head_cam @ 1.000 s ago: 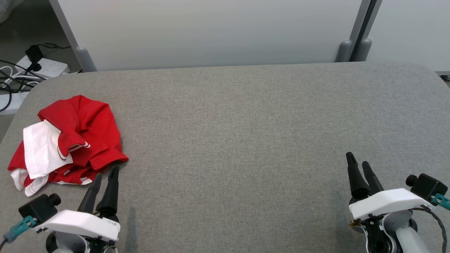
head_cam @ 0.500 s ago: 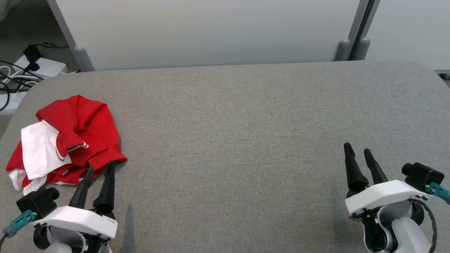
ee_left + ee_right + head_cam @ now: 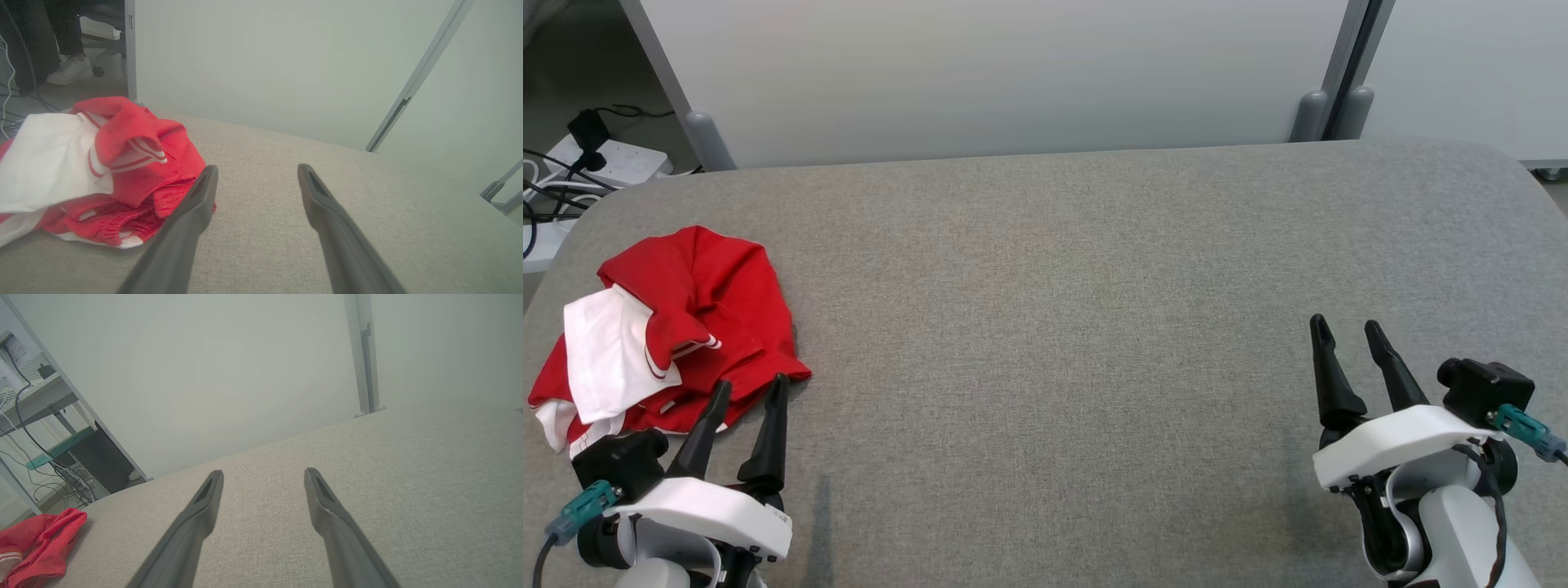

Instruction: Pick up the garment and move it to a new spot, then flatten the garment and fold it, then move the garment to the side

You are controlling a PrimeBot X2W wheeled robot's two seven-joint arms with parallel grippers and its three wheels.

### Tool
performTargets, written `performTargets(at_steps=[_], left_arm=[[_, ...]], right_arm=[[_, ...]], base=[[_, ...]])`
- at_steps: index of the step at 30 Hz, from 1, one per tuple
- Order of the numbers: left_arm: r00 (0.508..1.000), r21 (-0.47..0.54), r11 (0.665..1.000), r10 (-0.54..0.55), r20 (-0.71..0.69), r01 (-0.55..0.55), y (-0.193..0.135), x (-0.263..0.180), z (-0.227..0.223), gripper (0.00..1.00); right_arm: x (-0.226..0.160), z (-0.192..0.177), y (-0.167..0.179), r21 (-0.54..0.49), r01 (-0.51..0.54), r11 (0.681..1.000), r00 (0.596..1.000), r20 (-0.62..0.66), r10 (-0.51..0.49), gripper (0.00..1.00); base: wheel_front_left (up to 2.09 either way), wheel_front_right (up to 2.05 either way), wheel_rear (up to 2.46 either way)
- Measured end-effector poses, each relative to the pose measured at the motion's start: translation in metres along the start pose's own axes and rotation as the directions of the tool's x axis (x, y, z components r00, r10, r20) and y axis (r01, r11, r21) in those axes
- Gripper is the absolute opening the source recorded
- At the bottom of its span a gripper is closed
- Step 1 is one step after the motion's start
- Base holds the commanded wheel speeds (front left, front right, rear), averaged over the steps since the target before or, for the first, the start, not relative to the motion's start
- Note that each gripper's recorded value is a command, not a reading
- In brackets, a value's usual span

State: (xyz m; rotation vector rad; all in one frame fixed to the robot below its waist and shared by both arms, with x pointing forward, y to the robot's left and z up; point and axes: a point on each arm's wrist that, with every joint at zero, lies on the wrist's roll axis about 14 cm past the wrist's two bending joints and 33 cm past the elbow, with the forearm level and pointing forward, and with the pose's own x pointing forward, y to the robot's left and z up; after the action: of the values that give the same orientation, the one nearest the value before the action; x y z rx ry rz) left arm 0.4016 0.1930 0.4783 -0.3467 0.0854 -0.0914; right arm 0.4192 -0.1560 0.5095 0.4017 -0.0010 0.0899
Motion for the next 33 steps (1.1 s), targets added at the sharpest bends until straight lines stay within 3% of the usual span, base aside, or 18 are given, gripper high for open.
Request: performTargets(at_steps=[12, 26, 33], left_arm=[[0.999, 0.134, 0.990, -0.037, 0.020, 0.034, -0.007, 0.009, 0.006, 1.00], [0.998, 0.320, 0.947, -0.038, 0.041, 0.022, 0.002, 0.022, 0.015, 1.00], [0.999, 0.336, 0.942, -0.025, 0.048, 0.008, 0.006, 0.022, 0.018, 1.00]], right_arm=[[-0.001, 0.005, -0.004, -0.133, -0.003, 0.991, 1.000, 0.020, 0.006, 1.00], [0.007, 0.015, 0.000, -0.304, -0.030, 0.952, 0.998, 0.047, 0.047, 1.00], [0.011, 0.019, 0.000, -0.327, -0.028, 0.945, 0.997, 0.059, 0.050, 1.00]], base=[[0.00, 0.00, 0.00], [0.00, 0.00, 0.00], [0.00, 0.00, 0.00]])
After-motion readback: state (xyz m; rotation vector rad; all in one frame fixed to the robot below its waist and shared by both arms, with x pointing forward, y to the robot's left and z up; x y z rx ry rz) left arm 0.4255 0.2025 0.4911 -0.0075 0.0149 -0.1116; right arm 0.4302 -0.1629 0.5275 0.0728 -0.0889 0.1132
